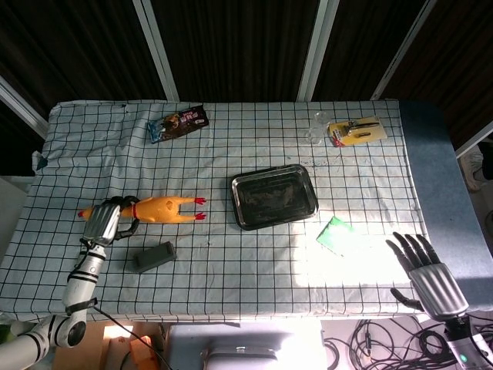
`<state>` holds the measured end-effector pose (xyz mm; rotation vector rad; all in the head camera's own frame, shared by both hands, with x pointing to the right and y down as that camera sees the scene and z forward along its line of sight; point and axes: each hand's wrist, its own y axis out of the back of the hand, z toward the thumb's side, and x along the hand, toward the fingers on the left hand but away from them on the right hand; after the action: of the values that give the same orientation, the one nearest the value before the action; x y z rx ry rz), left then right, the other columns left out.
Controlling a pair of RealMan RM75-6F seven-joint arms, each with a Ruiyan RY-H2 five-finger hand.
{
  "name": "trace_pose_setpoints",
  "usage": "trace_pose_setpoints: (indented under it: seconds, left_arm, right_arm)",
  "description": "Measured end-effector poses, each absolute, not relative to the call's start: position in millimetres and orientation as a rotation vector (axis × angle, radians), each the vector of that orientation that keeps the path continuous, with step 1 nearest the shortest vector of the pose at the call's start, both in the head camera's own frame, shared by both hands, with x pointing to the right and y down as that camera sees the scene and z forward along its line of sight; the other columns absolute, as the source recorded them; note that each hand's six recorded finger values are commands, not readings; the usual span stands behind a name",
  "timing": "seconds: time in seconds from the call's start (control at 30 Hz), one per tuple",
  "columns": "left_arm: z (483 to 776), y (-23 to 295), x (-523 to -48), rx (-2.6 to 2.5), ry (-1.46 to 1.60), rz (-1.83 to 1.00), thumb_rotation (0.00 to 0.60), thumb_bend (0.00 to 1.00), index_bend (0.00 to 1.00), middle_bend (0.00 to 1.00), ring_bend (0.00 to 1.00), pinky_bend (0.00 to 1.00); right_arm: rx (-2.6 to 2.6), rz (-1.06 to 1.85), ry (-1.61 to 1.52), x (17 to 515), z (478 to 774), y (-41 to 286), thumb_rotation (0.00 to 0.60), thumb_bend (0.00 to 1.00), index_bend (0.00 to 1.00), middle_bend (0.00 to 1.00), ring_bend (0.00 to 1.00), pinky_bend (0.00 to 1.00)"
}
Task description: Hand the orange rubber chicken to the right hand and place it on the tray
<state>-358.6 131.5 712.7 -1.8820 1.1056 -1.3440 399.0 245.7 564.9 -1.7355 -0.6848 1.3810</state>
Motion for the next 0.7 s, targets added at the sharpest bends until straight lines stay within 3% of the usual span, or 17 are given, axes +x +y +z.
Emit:
trace_pose_setpoints:
  seconds: [0.13,0.43,0.7]
  left_arm:
    - [703.0,133.9,-348.7,-1.928,1.133,-1.286,0.6,0.78,0.65,0.69,0.46,0.71]
    - [690.8,142.7,-319.3,-1.972,1.119,-1.249,0.6,0.78,0.65,0.69,0.46,0.72]
    - [692.2,157.8,-273.8,-2.013,1.074,-1.252,0.6,0.78,0.65,0.7,0.46,0.72]
  right_arm:
    - [-1.781,1.311,-0.708,385.4,563.1,238.1,0.6,0.15,0.0,0.0,0.0,0.0]
    - [-1.942,1.076,-0.777,302.8,555.0,186.2,0.6,0.15,0.0,0.0,0.0,0.0]
    - [-1.961,1.084,-0.703,220.1,578.0,143.9,0.6,0.15,0.0,0.0,0.0,0.0]
